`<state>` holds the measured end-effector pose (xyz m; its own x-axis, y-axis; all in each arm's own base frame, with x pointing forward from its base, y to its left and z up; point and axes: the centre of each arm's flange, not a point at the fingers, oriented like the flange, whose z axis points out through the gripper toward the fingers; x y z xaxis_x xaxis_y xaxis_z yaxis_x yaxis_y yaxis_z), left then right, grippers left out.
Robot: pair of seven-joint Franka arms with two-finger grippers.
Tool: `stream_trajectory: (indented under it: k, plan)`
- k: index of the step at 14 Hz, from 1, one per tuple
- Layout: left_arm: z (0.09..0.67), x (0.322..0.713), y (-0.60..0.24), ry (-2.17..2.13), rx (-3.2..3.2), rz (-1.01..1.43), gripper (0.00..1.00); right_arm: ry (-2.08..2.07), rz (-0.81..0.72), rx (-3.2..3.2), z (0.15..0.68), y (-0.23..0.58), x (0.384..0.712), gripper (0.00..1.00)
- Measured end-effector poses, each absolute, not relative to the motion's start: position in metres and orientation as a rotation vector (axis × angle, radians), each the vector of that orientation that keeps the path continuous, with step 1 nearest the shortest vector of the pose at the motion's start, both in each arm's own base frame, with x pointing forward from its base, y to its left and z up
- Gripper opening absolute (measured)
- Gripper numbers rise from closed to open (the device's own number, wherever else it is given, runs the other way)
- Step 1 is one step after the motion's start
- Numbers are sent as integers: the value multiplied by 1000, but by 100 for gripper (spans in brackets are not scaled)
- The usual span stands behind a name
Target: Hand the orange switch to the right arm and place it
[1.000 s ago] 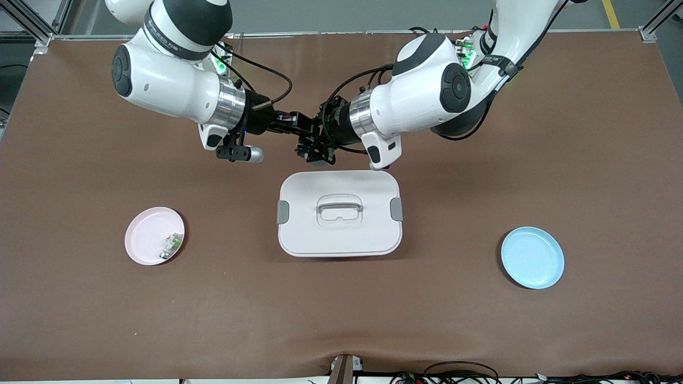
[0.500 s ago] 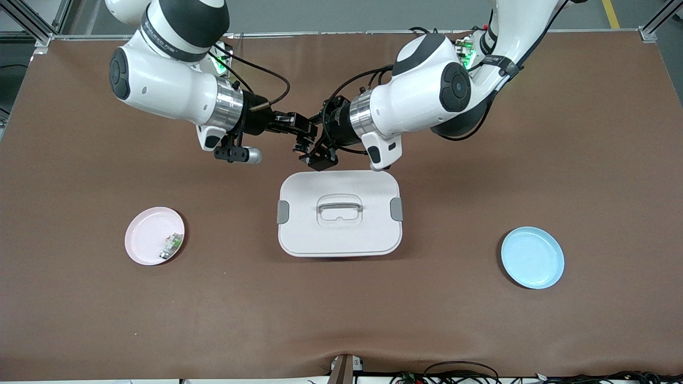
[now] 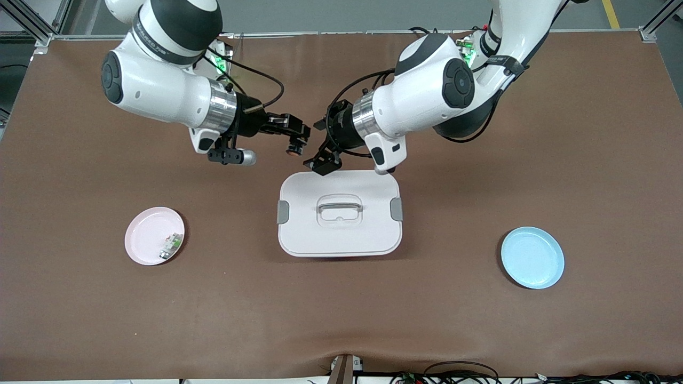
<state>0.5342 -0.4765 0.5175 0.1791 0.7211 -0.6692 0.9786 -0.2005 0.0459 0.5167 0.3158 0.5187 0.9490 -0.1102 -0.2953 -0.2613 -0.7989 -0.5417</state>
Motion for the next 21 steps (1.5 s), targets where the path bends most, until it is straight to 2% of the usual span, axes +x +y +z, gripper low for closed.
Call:
stream_trajectory:
  k: [6,11,15,21]
  plan:
    - [532,548,-455,1581,2036,-563,100,-233,181,-2855,531,273,510,41]
    - [534,550,-427,1373,2384,-257,100,-713,103,-2927,528,203,536,41]
    - [529,572,-379,1236,2580,-120,100,-1093,91,-2940,527,138,556,41]
    - [523,607,-300,904,2890,80,100,-1450,100,-2912,524,86,573,41]
